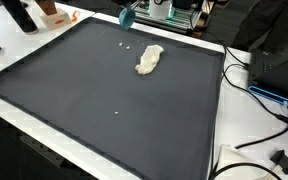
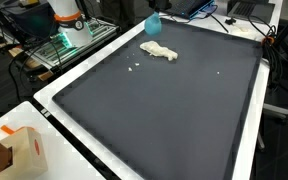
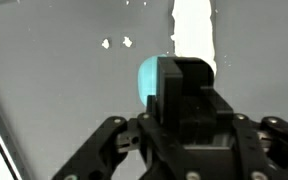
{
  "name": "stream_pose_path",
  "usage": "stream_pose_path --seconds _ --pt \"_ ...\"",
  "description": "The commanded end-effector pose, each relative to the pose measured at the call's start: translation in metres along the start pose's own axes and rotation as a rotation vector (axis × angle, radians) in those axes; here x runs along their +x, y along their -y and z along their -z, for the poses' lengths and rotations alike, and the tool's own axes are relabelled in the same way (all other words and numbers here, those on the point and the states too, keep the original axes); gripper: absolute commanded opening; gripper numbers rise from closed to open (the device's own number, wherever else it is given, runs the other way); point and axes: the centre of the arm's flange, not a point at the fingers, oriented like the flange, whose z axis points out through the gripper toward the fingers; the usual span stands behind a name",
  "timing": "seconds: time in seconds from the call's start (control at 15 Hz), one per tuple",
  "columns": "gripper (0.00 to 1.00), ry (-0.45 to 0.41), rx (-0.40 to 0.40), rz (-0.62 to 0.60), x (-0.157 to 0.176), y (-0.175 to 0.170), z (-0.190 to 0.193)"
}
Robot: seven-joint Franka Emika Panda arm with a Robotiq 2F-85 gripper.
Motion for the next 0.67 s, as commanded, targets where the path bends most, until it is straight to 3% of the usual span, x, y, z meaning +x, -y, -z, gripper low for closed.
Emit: stream_pose_path --seconds 0.0,0.6 --pt "0.25 -0.057 -0.123 -0.15 0.013 0.021 -0.029" --pt "0.25 -0.097 -0.502 -0.452 0.013 0.05 -0.107"
